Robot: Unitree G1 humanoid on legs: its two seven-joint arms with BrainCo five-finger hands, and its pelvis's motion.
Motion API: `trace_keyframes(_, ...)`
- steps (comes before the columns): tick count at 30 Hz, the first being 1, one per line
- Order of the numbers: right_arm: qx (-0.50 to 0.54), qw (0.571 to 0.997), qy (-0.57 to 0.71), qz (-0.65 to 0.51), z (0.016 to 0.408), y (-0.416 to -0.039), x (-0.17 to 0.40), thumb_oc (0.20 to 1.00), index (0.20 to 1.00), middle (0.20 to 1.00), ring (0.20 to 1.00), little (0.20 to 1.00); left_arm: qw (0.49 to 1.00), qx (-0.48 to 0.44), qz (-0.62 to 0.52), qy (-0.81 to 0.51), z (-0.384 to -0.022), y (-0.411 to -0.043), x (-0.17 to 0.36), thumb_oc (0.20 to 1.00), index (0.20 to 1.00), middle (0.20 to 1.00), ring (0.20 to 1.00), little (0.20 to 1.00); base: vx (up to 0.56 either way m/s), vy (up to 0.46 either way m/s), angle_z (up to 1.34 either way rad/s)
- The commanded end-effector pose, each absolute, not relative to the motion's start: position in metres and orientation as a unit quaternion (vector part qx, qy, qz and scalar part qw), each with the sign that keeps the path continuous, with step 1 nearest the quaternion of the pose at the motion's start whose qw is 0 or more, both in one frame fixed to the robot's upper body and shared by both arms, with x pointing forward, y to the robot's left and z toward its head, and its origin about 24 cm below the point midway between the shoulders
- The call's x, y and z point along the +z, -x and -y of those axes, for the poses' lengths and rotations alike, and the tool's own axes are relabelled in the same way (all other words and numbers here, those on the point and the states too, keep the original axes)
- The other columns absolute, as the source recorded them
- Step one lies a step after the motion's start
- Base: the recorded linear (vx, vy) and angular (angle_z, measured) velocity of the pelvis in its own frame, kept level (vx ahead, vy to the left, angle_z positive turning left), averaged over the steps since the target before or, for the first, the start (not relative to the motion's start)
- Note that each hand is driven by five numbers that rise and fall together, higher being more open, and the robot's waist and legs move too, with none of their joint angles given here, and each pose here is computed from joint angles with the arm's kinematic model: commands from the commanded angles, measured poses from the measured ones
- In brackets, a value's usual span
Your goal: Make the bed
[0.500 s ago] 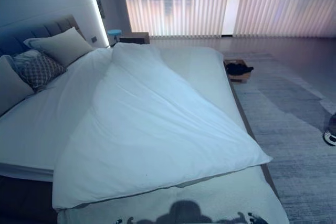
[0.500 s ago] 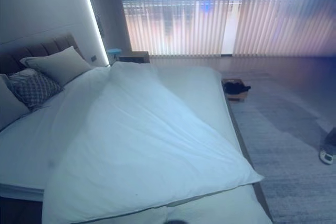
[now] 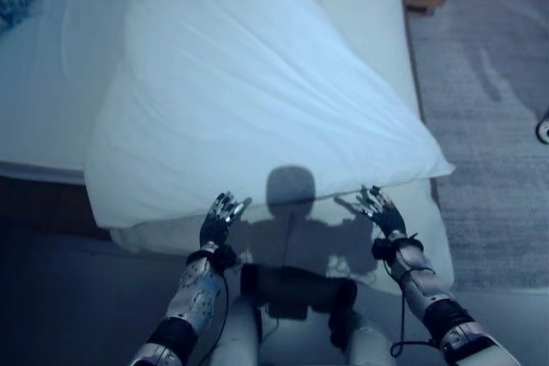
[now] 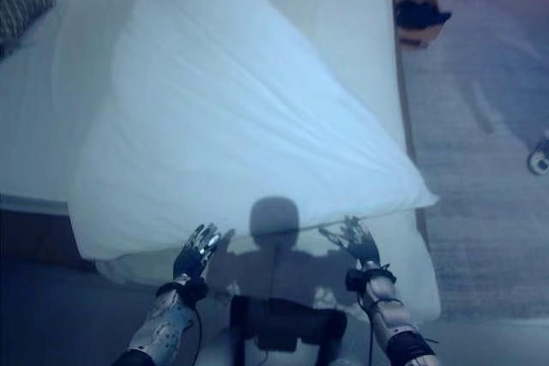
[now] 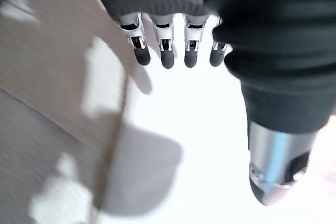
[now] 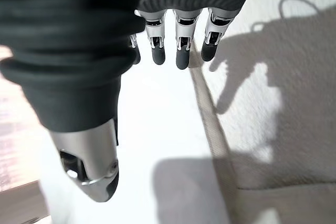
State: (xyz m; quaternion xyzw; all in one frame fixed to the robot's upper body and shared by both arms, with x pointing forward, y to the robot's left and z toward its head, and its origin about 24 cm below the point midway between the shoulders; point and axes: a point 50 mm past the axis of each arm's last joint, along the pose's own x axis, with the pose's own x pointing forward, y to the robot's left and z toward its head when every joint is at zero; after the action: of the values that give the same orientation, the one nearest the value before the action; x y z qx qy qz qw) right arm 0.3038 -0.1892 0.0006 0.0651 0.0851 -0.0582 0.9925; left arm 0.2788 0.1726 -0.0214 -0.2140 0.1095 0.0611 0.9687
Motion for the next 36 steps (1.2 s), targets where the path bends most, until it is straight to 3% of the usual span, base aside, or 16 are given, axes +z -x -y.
trace_keyframes(1, -0.066, 0.987, -0.142, -0.021, 0.179, -0.304, 0.019, 1.0, 1.0, 1.0, 1.0, 1.0, 0.955, 0.075, -0.064, 0.278, -0.166, -0.284, -0.006, 1.0, 1.0, 1.0, 1.0, 1.0, 0.0, 0.0, 0.0)
trace_keyframes(10, -0.09, 0.96, -0.265, 0.023, 0.163, -0.317, 0.043, 1.0, 1.0, 1.0, 1.0, 1.0, 0.922, 0.063, -0.014, 0.382, -0.141, -0.307, 0.03, 1.0, 1.0, 1.0, 1.0, 1.0, -0.06, -0.018, 0.03)
trace_keyframes(18, -0.115, 0.929, -0.346, 0.054, 0.153, -0.324, 0.06, 1.0, 1.0, 1.0, 1.0, 1.0, 0.888, 0.013, -0.012, 0.46, -0.105, -0.308, 0.048, 1.0, 1.0, 1.0, 1.0, 1.0, -0.02, -0.009, 0.01)
trace_keyframes(25, -0.121, 0.908, -0.393, 0.077, 0.149, -0.331, 0.075, 1.0, 1.0, 1.0, 1.0, 1.0, 0.875, 0.007, -0.012, 0.484, -0.094, -0.312, 0.055, 1.0, 1.0, 1.0, 1.0, 1.0, -0.01, -0.013, 0.03)
trace_keyframes(36, -0.04, 0.801, -0.578, 0.151, 0.133, -0.349, 0.119, 1.0, 1.0, 1.0, 1.0, 1.0, 0.836, -0.008, 0.066, 0.544, -0.088, -0.335, 0.103, 1.0, 1.0, 1.0, 1.0, 1.0, 0.0, -0.005, 0.01)
